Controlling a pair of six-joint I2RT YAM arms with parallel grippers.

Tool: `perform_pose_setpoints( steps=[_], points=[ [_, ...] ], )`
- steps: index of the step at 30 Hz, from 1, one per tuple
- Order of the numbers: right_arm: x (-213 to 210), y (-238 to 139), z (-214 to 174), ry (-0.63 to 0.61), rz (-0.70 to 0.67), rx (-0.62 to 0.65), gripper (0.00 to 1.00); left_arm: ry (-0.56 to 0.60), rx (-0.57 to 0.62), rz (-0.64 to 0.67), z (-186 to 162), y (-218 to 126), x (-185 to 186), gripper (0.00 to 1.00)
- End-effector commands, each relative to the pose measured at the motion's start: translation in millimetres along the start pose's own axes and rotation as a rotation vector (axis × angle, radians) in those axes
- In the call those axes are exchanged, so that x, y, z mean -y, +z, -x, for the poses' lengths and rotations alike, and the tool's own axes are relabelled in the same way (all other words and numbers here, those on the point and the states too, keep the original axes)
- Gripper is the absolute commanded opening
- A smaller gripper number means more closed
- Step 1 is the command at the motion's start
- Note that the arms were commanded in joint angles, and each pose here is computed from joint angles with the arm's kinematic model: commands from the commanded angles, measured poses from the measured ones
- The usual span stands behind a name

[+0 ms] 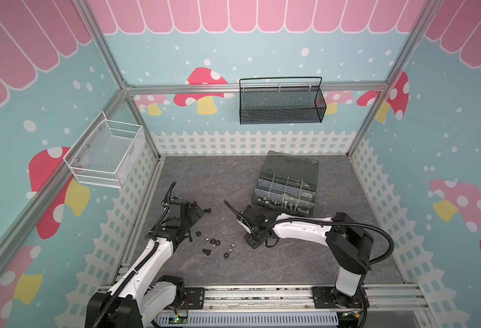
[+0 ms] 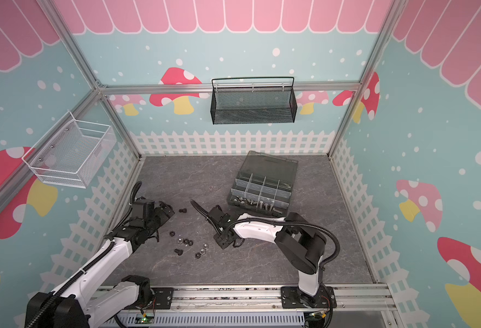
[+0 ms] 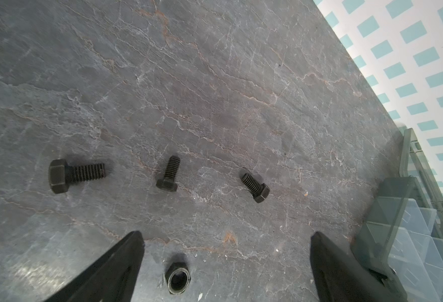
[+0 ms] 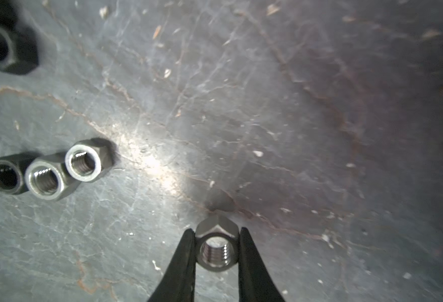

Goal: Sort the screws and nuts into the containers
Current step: 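Lift the nut with the right gripper and carry it over the nut compartment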

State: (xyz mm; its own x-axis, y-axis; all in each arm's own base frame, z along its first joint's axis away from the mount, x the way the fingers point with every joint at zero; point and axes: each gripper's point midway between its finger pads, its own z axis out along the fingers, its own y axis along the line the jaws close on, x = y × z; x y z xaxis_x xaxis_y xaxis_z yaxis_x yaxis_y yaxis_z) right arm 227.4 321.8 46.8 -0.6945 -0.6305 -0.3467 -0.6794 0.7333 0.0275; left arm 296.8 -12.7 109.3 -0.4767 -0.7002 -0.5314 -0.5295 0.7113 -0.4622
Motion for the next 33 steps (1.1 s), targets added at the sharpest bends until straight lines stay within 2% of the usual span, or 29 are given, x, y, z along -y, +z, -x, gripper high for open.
perform_pose_setpoints(
  steps=[1, 8, 14, 19, 22, 27, 33],
  points=[
    [19.3, -22.9, 14.1, 0.093, -0.013, 0.092, 0.00, -0.013, 0.013, -0.001, 4.5, -2.1, 0.4, 1.00],
    [94.9, -61.9, 21.5, 0.277, -0.113, 0.217, 0.00, -0.010, 0.003, -0.009, 3.1, -0.6, 2.6, 1.00],
    [172.5, -90.3, 12.8, 0.441, -0.255, 0.281, 0.00, -0.015, 0.001, -0.026, 4.0, -0.4, 7.0, 1.00],
    [229.9, -112.2, 7.7, 0.575, -0.321, 0.361, 0.00, -0.020, -0.010, -0.042, 2.9, 1.2, 11.0, 1.00],
    [253.3, -115.6, 5.5, 0.614, -0.331, 0.389, 0.00, -0.024, -0.012, -0.051, 3.1, 2.5, 13.2, 1.00],
    [287.3, -107.9, -6.3, 0.662, -0.378, 0.355, 0.00, -0.031, -0.017, -0.070, 3.5, 3.6, 18.5, 1.00],
    [309.7, -94.9, -14.6, 0.697, -0.360, 0.340, 0.00, -0.027, -0.016, -0.085, 5.8, 1.5, 22.9, 1.00]
  ],
)
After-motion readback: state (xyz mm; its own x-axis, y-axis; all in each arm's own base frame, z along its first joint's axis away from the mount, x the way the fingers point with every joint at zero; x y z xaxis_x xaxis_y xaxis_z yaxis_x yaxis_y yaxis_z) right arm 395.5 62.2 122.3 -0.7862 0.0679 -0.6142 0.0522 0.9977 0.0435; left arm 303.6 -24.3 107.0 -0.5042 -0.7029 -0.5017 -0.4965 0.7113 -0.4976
